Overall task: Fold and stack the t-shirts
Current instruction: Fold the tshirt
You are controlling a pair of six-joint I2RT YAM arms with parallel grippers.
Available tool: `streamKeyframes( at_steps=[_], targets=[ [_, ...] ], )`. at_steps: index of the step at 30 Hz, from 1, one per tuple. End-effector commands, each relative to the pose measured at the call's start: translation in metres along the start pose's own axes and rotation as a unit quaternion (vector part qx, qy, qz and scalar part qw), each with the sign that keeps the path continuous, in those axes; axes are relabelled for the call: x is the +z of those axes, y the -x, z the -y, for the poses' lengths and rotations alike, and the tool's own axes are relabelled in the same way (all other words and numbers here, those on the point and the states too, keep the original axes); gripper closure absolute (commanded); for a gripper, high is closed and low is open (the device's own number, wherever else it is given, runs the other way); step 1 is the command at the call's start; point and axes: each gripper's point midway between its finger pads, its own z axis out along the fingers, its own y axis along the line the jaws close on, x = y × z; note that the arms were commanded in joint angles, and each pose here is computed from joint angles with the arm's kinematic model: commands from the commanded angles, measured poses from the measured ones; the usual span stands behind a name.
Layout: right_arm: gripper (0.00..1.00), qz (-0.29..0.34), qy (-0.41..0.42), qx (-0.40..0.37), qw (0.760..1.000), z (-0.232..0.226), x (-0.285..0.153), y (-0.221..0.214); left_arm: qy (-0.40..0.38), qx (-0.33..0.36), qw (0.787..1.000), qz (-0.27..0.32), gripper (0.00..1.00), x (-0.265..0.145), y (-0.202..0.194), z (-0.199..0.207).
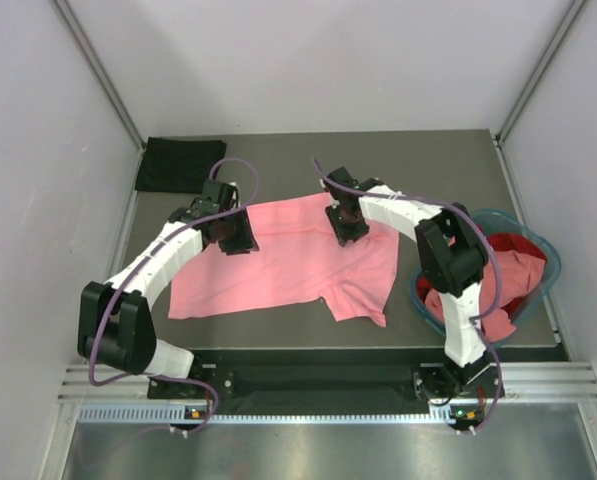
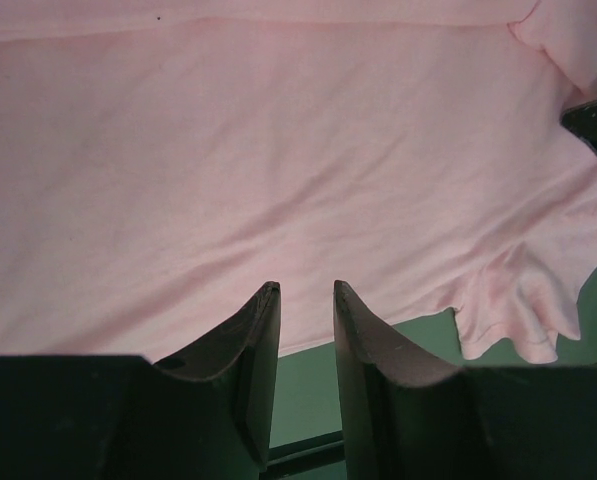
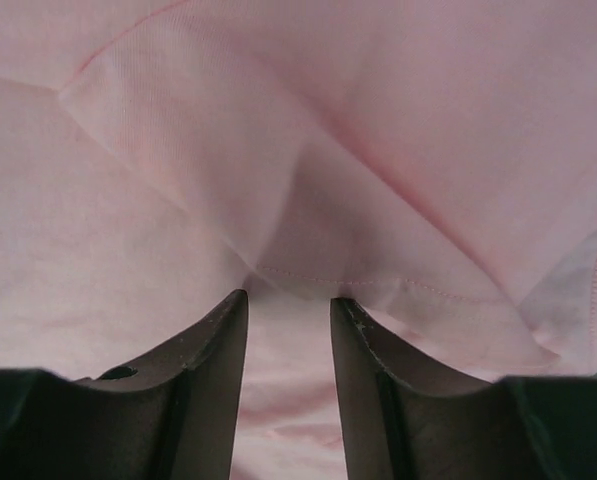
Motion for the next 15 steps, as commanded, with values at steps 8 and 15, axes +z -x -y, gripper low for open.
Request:
streamKeyframes(
  at_steps=[8,15],
  targets=[
    [0.72,0.074,-0.044,0.002,0.996,0.013,-0.009,0.055,0.001,0.022,1.0,0.022,0.67,-0.014,0.016,0.006],
    [0.86,0.086,-0.057,0.021,0.994,0.032,-0.004,0.076,0.003,0.022,1.0,0.018,0.67,-0.011,0.015,0.004]
  ],
)
